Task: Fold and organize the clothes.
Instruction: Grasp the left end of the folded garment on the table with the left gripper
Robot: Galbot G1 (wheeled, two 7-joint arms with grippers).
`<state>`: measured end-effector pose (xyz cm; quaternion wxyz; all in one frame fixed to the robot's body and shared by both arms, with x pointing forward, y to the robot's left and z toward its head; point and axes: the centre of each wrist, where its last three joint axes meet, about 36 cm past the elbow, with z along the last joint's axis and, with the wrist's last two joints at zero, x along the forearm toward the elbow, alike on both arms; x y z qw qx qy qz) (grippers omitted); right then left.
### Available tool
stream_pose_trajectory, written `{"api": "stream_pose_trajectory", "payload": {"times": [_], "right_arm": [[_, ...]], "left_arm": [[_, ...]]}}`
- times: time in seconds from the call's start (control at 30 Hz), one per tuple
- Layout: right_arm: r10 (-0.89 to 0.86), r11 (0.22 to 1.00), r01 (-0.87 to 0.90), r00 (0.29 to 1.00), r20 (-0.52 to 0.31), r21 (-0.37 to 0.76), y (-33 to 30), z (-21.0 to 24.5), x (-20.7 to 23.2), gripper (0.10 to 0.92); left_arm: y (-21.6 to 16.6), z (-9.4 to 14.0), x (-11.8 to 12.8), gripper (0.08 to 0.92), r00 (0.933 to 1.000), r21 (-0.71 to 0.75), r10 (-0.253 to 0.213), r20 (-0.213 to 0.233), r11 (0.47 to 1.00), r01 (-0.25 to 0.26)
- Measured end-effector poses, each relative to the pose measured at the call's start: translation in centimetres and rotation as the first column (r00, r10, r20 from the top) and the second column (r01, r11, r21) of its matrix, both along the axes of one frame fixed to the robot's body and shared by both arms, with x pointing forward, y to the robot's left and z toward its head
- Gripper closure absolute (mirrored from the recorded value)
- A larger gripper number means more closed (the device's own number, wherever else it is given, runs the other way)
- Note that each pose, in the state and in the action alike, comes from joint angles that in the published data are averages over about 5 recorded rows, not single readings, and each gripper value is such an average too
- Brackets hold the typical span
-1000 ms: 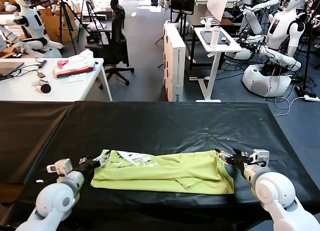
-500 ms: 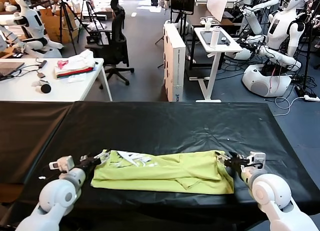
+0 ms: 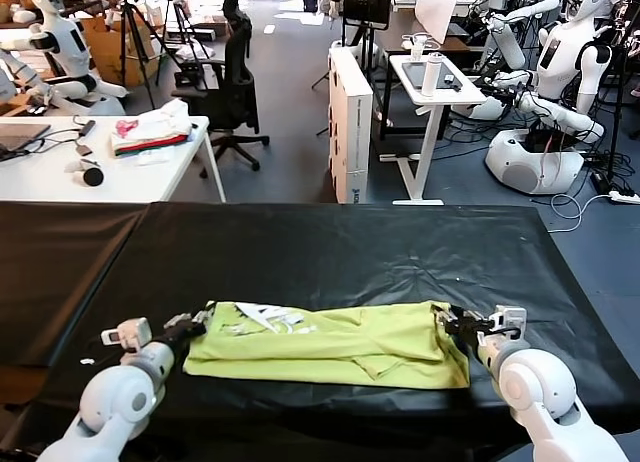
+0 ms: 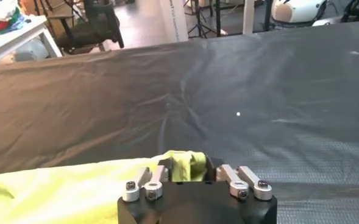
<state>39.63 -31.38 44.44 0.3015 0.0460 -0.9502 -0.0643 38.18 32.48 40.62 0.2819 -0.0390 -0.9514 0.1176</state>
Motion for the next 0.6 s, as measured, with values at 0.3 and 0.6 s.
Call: {"api": "stream_pose_trajectory", "payload": {"times": [0.3,0.6], "right_arm": [[-0.054,0.998,0.053,0.998,0.040,0.024,-0.7,-0.5,0.2,0.879],[-0.038,0.998,0.034,0.997,0.070,0.057,-0.6,-1.0,0.0,0.753]], "left_arm": [[0.9,0.9,0.2,0.851,0.9994,0.008,0.019,0.027,1.000,-0.019],[1.5,1.2,0.2,0.851,0.9981,0.010,0.035,0.050,0.999,-0.036]]}}
